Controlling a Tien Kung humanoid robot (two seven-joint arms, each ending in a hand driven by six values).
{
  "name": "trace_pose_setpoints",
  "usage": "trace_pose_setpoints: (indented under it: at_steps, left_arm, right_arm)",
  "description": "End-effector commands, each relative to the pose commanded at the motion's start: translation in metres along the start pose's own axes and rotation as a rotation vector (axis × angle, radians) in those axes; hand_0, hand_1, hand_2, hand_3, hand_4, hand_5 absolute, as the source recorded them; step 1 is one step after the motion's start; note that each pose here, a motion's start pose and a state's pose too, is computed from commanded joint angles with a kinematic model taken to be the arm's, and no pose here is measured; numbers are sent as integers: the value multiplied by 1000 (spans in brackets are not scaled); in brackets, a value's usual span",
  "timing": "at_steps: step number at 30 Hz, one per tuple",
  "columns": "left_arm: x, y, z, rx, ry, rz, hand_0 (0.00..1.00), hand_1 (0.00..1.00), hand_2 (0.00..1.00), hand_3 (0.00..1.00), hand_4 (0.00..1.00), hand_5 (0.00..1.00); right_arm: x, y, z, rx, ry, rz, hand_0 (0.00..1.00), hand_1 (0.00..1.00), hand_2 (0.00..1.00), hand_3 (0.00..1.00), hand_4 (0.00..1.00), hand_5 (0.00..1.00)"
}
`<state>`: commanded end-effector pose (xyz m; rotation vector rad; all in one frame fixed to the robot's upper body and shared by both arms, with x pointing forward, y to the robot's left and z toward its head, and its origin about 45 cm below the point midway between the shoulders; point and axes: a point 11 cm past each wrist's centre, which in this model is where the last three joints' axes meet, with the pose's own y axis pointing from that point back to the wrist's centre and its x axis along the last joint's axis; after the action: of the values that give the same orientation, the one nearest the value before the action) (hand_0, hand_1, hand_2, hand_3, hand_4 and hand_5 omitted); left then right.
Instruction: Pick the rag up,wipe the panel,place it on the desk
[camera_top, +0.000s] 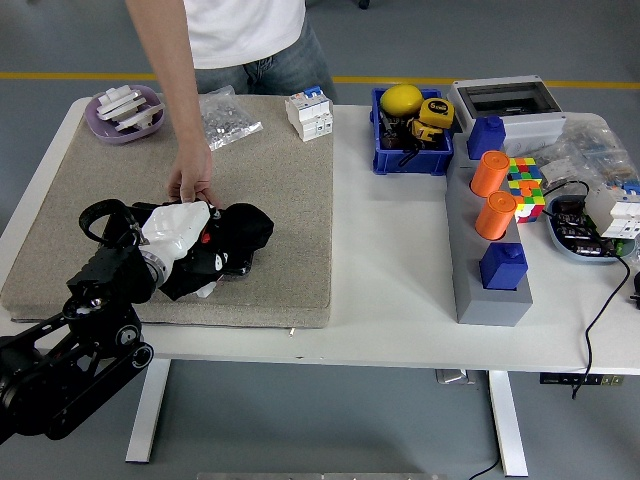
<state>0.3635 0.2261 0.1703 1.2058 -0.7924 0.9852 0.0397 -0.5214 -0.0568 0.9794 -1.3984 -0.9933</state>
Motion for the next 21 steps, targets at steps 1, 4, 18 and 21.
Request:
trace_pose_setpoints:
  at_steps: [1,4,18,21]
  left_arm:
    - [-1,0,3,-6,0,-2,236,266,532,465,126,2]
    - [-2,1,9,-20,1,-6,236,267,532,465,125,2]
    - [5,-3,-13,44,3,16,238,266,529,465,121,2]
    - [7,-4,-21,65,7,22,236,265,528,464,121,2]
  right_arm:
    - [0,0,0,0,0,0,762,647,690,731,998,647]
    - [0,0,0,0,1,-1,762,648,690,732,998,647]
    - [-1,0,-2,3,1,-3,762,649,690,732,998,646]
    - [-1,0,-2,3,1,-3,763,648,690,732,998,646]
